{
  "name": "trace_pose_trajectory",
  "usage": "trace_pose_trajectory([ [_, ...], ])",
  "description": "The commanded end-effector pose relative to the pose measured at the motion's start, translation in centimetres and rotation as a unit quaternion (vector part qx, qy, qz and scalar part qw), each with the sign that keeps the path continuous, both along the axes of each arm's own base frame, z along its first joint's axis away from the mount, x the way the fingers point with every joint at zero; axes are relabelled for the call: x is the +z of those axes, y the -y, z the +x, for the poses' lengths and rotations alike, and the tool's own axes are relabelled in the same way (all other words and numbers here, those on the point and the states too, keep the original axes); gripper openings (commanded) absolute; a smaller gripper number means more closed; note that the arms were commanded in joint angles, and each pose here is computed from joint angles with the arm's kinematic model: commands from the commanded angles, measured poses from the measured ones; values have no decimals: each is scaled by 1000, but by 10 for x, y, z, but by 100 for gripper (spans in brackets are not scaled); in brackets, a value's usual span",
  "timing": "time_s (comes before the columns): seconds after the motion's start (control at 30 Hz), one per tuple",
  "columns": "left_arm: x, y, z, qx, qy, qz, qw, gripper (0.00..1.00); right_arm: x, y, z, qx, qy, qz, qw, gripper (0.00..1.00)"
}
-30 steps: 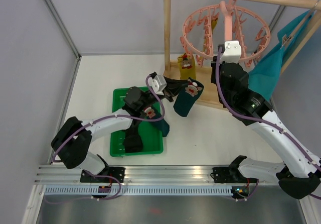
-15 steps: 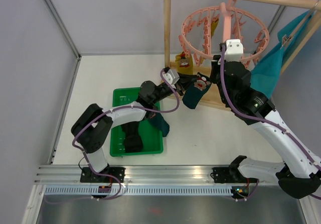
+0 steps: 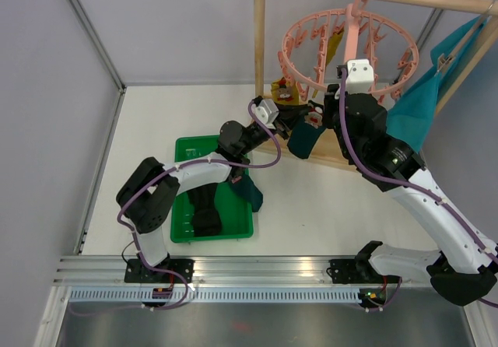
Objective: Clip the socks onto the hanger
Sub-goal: Clamp the sock onto the hanger.
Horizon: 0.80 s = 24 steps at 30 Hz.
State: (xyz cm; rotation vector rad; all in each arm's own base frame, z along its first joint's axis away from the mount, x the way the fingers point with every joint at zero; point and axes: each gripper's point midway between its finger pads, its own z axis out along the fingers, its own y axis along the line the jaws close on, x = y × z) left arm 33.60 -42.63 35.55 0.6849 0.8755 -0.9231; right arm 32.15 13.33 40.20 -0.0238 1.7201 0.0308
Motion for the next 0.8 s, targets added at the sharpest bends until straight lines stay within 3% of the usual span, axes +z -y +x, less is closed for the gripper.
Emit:
trace_pose_trajectory([
  [0.0, 34, -2, -6, -6, 25, -49, 998, 2, 28, 0, 0, 2, 32, 32, 999, 0],
  [0.77, 16, -10, -12, -3, 15, -30, 999, 2, 39, 4, -2, -4, 44, 35, 998, 0],
])
